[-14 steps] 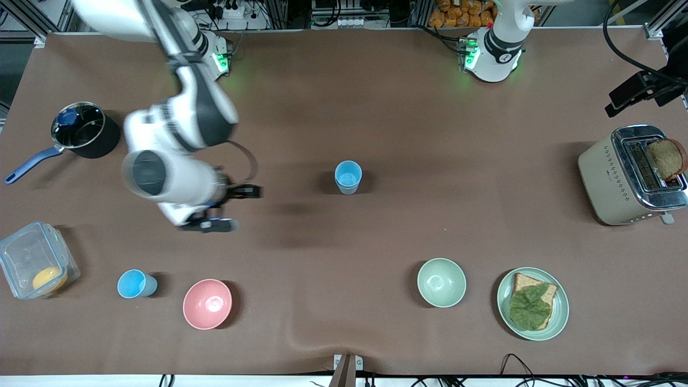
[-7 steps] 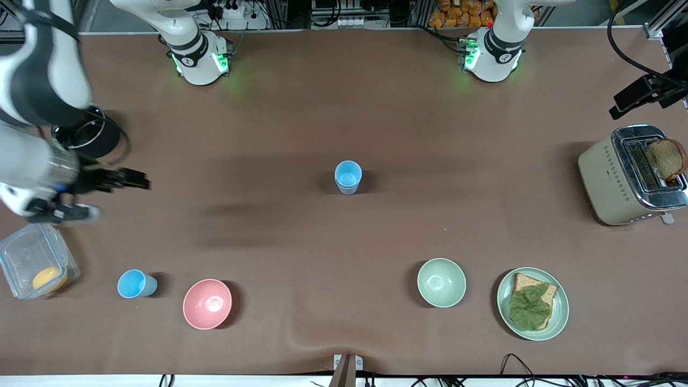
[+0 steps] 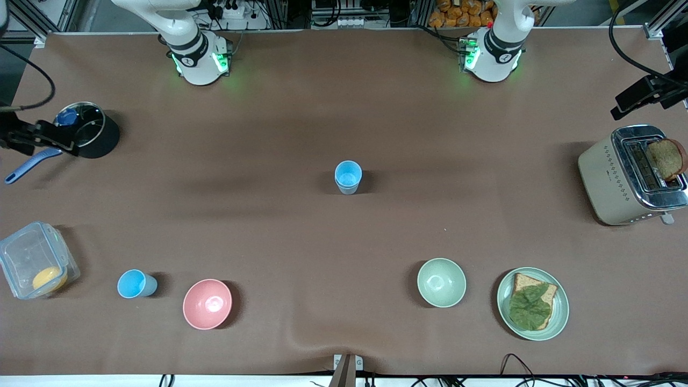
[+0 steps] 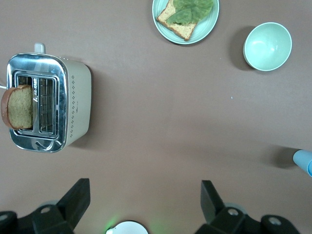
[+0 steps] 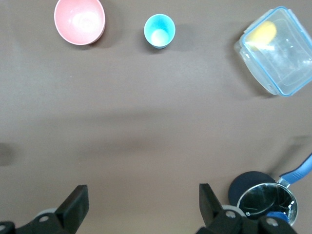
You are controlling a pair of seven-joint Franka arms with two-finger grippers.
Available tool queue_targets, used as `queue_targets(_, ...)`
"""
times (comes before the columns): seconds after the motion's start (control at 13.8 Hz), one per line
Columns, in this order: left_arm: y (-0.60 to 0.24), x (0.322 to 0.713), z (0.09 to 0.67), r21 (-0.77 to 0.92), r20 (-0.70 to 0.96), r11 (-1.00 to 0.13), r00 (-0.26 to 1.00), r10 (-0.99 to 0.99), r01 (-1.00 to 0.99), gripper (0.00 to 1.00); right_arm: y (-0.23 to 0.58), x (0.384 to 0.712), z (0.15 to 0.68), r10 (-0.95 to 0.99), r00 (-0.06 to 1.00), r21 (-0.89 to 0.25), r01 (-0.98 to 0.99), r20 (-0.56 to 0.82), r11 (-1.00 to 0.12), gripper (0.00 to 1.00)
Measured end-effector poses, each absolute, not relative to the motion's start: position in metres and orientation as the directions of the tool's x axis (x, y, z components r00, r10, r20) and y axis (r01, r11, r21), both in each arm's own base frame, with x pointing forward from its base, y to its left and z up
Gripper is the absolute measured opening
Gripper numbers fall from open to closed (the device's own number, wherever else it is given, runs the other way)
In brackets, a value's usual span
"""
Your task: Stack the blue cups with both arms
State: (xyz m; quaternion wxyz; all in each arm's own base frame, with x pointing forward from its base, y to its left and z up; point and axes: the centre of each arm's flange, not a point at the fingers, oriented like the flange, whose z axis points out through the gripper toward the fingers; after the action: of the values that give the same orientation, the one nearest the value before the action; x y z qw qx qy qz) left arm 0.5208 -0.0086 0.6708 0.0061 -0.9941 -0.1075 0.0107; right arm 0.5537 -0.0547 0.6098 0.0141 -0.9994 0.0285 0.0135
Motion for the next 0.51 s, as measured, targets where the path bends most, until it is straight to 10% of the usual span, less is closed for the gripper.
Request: queue_targets(0.51, -0.009, 0.527, 0.667, -0.017, -0.025, -0.977, 0.977, 0.213, 0.213, 1.0, -0.056, 0.542, 0.618, -0.038, 0.998, -0.029, -0.039, -0.052, -0.999, 1.0)
